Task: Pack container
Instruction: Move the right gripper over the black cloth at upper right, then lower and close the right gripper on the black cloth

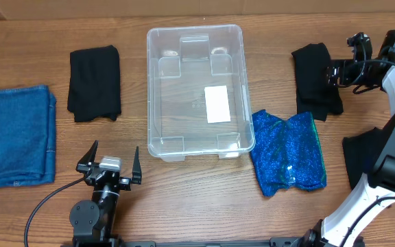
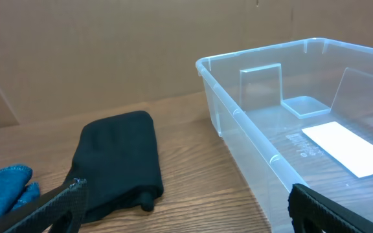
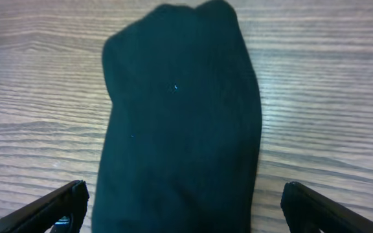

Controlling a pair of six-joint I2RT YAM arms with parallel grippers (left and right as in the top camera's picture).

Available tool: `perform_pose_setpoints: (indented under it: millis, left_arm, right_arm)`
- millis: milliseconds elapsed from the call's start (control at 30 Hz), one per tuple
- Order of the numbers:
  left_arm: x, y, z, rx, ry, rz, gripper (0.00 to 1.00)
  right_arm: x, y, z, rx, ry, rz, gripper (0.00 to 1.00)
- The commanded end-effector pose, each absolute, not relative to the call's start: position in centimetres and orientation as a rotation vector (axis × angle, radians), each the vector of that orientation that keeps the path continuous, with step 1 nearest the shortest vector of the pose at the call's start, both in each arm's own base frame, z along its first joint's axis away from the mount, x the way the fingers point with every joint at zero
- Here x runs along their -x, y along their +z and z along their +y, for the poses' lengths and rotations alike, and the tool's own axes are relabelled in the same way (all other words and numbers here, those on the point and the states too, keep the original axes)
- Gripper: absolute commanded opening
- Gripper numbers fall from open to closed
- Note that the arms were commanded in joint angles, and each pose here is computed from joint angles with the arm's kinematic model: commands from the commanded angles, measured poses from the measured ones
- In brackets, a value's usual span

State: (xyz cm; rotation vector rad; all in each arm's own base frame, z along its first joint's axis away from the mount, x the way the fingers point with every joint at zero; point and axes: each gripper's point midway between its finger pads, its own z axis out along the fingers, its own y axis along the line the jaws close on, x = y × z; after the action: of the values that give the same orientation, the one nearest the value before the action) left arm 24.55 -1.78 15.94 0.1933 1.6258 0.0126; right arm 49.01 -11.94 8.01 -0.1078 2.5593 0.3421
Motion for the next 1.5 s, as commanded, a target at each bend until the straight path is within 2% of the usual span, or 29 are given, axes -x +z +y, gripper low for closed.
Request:
perform_pose_setpoints:
  millis: [0, 300, 600, 733, 933, 1067, 1267, 1467]
  left_arm:
    - [-24.5, 15.9, -1.7, -0.195, 0.022, 1.624, 1.0]
    - [-24.5, 15.9, -1.7, -0.195, 0.022, 1.624, 1.0]
    - [-24.5, 15.9, -1.7, -0.195, 0.022, 1.624, 1.0]
    - [-24.5, 15.9, -1.6, -0.195, 0.022, 1.624, 1.0]
    - [-24.5, 15.9, -1.6, -0.195, 0.022, 1.624, 1.0]
    - [-24.5, 15.9, -1.7, -0.195, 0.022, 1.624, 1.0]
    - [-24.5, 15.9, -1.7, -0.195, 0.022, 1.624, 1.0]
    - [-24.5, 15.9, -1.7, -0.195, 0.022, 1.624, 1.0]
  right_arm:
    - [-49.6, 7.0, -11.8, 0.127, 0.363, 2.561, 1.0]
    - [-49.6, 2.8, -9.4, 0.162, 0.428, 2.633, 1.0]
    - [-49.0, 2.8, -8.0, 0.155, 0.545, 2.63, 1.0]
    - [-50.1, 2.5, -10.8, 0.078, 0.359, 2.641, 1.0]
    - [-52.1, 3.4, -12.6, 0.008, 0.274, 2.566, 1.0]
    - [-51.5, 3.0, -12.7, 0.006, 0.27, 2.594, 1.0]
    - [-50.1, 3.4, -8.8, 0.09, 0.55, 2.578, 1.0]
    - [-49.4, 1.6, -8.5, 0.07, 0.59, 2.624, 1.0]
